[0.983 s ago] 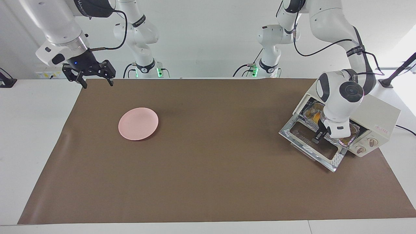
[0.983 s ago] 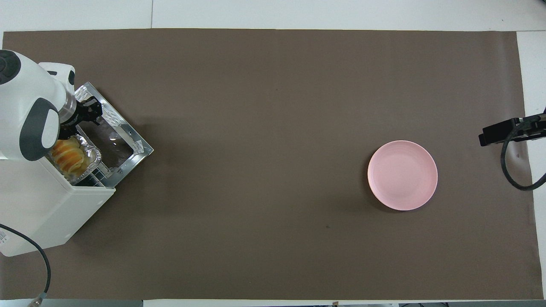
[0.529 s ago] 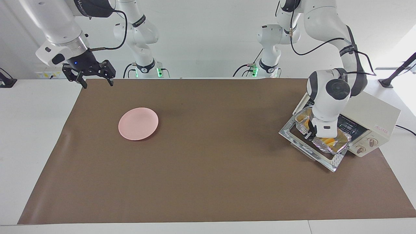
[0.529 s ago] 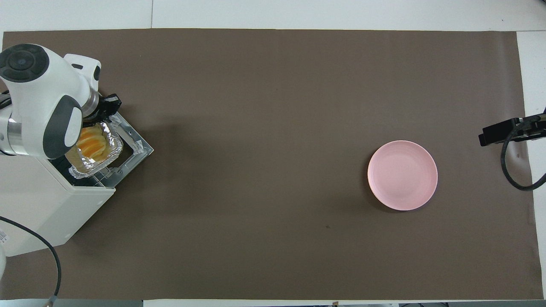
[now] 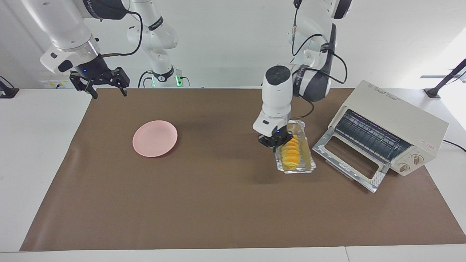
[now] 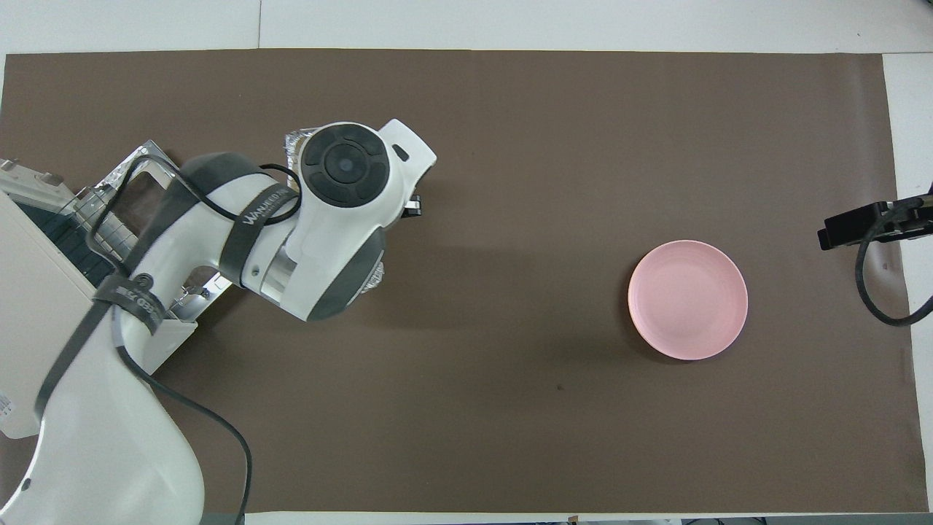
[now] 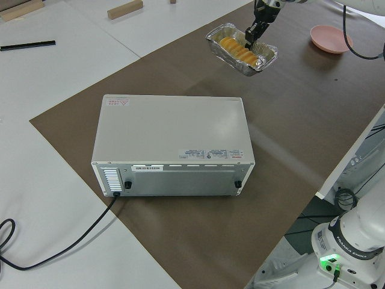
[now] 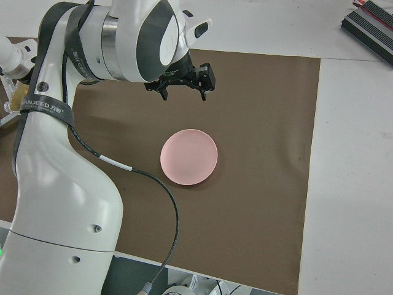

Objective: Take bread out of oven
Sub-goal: 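Pull the foil tray out of the oven with the left gripper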

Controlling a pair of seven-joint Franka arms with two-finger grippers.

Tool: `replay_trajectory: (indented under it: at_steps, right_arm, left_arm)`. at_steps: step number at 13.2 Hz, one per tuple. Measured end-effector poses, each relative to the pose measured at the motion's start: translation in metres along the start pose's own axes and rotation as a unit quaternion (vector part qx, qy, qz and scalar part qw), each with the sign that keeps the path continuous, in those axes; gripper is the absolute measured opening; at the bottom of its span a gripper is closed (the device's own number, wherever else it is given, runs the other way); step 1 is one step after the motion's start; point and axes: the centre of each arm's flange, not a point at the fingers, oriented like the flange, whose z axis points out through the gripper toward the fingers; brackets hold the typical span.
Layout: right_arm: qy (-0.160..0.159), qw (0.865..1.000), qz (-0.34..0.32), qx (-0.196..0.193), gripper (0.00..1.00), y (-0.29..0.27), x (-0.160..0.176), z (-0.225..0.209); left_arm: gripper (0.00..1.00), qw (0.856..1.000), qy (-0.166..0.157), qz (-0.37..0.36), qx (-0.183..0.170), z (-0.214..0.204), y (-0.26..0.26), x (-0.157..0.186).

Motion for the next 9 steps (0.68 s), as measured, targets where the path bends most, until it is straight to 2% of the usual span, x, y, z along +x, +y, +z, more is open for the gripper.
replay_trajectory:
  at_steps: [2,5,8,9]
  right_arm:
    - [0.000,1.000,0.000,0.000,1.00,0.000,0.000,0.000]
    - [0.000,1.000,0.000,0.000,1.00,0.000,0.000,0.000]
    - [-0.001,1.000,0.000,0.000,1.00,0.000,0.000,0.000]
    - [-0.003,1.000,0.000,0.000,1.00,0.000,-0.001,0.000]
  left_arm:
    - [0.02,1.000,-0.015,0.016,-0.022,0.027,0.033,-0.010]
    - [0.02,0.999,-0.028,0.024,-0.028,0.065,0.047,-0.012]
    - [0.02,0.998,-0.035,0.022,-0.039,0.071,0.055,-0.015]
    - [0.07,0.998,-0.035,0.021,-0.040,0.071,0.054,-0.015]
